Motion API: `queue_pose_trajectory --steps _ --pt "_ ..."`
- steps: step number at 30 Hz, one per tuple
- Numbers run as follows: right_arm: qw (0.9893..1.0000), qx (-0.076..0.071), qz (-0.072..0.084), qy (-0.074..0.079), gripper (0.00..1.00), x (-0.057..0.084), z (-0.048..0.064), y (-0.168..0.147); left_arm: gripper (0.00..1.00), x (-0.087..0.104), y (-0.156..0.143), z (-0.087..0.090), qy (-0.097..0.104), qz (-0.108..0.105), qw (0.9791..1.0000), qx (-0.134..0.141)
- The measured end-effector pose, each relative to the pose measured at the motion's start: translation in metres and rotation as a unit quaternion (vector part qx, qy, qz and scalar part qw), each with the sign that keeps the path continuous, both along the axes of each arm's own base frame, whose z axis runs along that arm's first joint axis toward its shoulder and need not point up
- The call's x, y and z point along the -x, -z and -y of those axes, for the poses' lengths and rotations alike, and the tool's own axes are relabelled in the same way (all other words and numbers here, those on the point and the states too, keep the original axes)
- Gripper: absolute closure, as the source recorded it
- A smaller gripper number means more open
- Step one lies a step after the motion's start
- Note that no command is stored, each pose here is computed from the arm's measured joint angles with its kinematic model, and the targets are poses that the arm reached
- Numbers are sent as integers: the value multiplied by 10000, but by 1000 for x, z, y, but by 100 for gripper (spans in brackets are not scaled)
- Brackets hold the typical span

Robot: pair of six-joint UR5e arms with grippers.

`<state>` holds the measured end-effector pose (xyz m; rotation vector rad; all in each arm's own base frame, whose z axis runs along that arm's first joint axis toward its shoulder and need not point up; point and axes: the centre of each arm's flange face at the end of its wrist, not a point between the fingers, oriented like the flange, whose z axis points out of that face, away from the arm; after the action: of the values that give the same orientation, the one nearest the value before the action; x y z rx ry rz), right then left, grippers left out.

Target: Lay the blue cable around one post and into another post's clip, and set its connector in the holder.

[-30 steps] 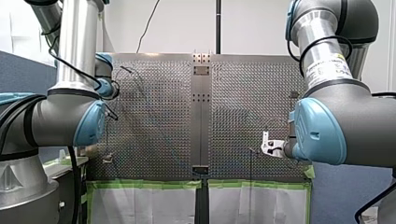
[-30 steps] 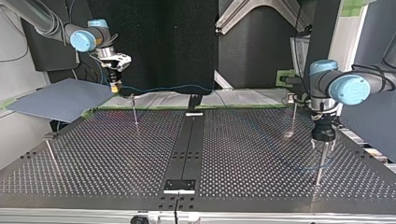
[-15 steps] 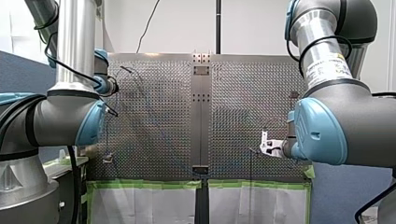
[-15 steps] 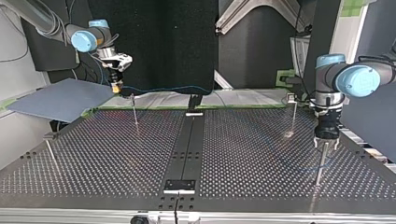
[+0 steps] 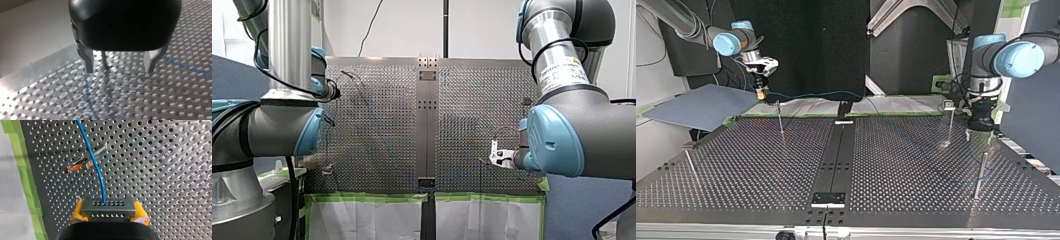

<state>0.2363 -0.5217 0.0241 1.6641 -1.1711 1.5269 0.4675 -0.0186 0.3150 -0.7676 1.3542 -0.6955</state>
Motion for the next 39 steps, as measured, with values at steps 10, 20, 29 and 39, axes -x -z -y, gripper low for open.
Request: queue_pose_trajectory --steps 10,20,29,39 --pt "10000 16 10 -46 100 -5 1 -2 0 48 11 40 572 -400 9969 -375" --pt "10000 32 14 -68 100 -8 0 -2 0 82 29 86 1216 -234 9882 -907" --pt "10000 -73 -45 -23 100 -9 -3 -1 0 94 80 116 1273 -475 9813 -1360" --pt "9986 -362 -369 123 100 -12 -15 6 0 60 75 144 1183 -31 9744 -1912"
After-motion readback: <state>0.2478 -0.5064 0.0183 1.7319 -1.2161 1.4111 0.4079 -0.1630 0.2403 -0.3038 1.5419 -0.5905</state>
